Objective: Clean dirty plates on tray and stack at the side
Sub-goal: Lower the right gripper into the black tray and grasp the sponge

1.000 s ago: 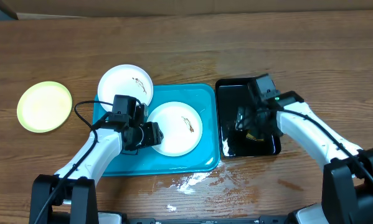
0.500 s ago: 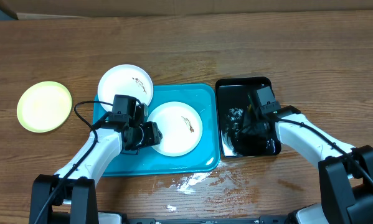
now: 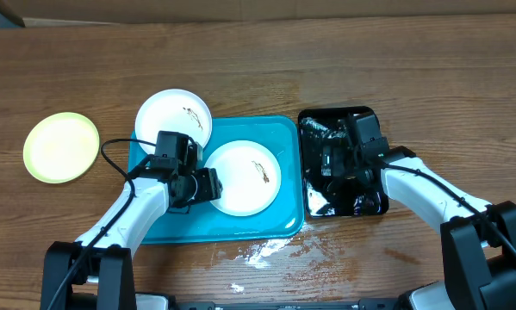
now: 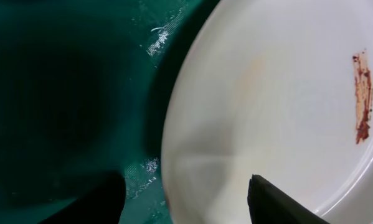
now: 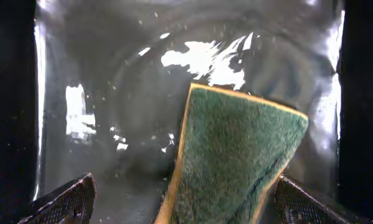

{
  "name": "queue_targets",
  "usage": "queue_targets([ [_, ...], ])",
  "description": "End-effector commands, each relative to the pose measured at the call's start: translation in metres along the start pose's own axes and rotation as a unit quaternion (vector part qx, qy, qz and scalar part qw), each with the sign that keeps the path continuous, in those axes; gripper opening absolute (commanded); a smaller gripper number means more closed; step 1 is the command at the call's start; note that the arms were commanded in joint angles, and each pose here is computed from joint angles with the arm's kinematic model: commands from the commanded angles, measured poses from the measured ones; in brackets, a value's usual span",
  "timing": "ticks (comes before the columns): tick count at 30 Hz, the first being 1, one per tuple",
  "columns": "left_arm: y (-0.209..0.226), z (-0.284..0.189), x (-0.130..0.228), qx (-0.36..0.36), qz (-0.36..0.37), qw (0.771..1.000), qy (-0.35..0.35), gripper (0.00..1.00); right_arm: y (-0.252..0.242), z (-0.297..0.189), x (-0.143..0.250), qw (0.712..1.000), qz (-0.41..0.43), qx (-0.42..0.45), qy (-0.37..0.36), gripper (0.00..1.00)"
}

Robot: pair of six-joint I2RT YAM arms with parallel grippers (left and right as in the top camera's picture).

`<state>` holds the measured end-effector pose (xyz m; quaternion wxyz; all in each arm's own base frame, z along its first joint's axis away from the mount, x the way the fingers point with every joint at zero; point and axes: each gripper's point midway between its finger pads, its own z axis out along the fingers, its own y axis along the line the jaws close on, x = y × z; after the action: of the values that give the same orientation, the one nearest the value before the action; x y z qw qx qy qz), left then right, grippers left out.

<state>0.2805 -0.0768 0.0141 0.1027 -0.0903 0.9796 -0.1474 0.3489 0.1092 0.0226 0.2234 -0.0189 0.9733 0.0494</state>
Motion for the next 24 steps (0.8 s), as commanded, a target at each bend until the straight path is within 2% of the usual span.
queue_targets([
  [1, 0.002, -0.001, -0.007, -0.014, 0.003, 1.000, -0.009, 0.66, -0.003, -0.002, -0.016, 1.000, -0.009, 0.012, -0.025, 0.93],
  [10, 0.000, -0.001, -0.011, -0.011, 0.007, 1.000, -0.019, 0.67, -0.008, 0.027, -0.011, 0.999, 0.007, 0.026, -0.017, 0.93],
  [11, -0.001, -0.001, -0.012, -0.010, 0.008, 1.000, -0.020, 0.66, -0.007, 0.027, -0.014, 0.999, 0.007, 0.025, -0.023, 0.85],
  [12, -0.001, -0.001, -0.013, -0.010, 0.008, 1.000, -0.021, 0.65, -0.006, 0.027, -0.018, 0.999, 0.008, 0.022, -0.030, 0.72],
  [13, -0.001, -0.001, -0.013, -0.010, 0.008, 1.000, -0.021, 0.65, -0.005, 0.027, -0.019, 0.999, 0.008, 0.021, -0.033, 0.63],
  [16, -0.001, -0.001, -0.013, -0.010, 0.008, 1.000, -0.022, 0.66, -0.005, 0.027, -0.018, 0.999, 0.009, 0.020, -0.031, 0.16],
  [17, -0.001, -0.001, -0.014, -0.010, 0.009, 1.000, -0.023, 0.65, -0.005, 0.027, -0.016, 0.999, 0.013, 0.021, -0.027, 0.09],
  [18, -0.001, -0.001, -0.014, -0.009, 0.009, 1.000, -0.023, 0.62, -0.005, 0.027, -0.015, 0.999, 0.018, 0.021, -0.026, 0.09],
  [19, -0.001, -0.001, -0.015, -0.009, 0.009, 1.000, -0.025, 0.60, -0.004, 0.025, -0.019, 0.999, 0.018, 0.020, -0.031, 0.46],
  [20, -0.002, -0.001, -0.015, -0.008, 0.009, 1.000, -0.026, 0.58, -0.003, 0.022, -0.025, 0.999, 0.019, 0.018, -0.036, 0.65],
  [21, -0.002, -0.001, -0.015, -0.008, 0.010, 1.000, -0.026, 0.58, -0.002, 0.018, -0.030, 0.999, 0.019, 0.017, -0.041, 0.77],
  [24, -0.002, -0.002, -0.016, -0.006, 0.012, 1.000, -0.028, 0.55, 0.004, -0.005, -0.053, 0.998, 0.021, 0.012, -0.058, 0.82],
])
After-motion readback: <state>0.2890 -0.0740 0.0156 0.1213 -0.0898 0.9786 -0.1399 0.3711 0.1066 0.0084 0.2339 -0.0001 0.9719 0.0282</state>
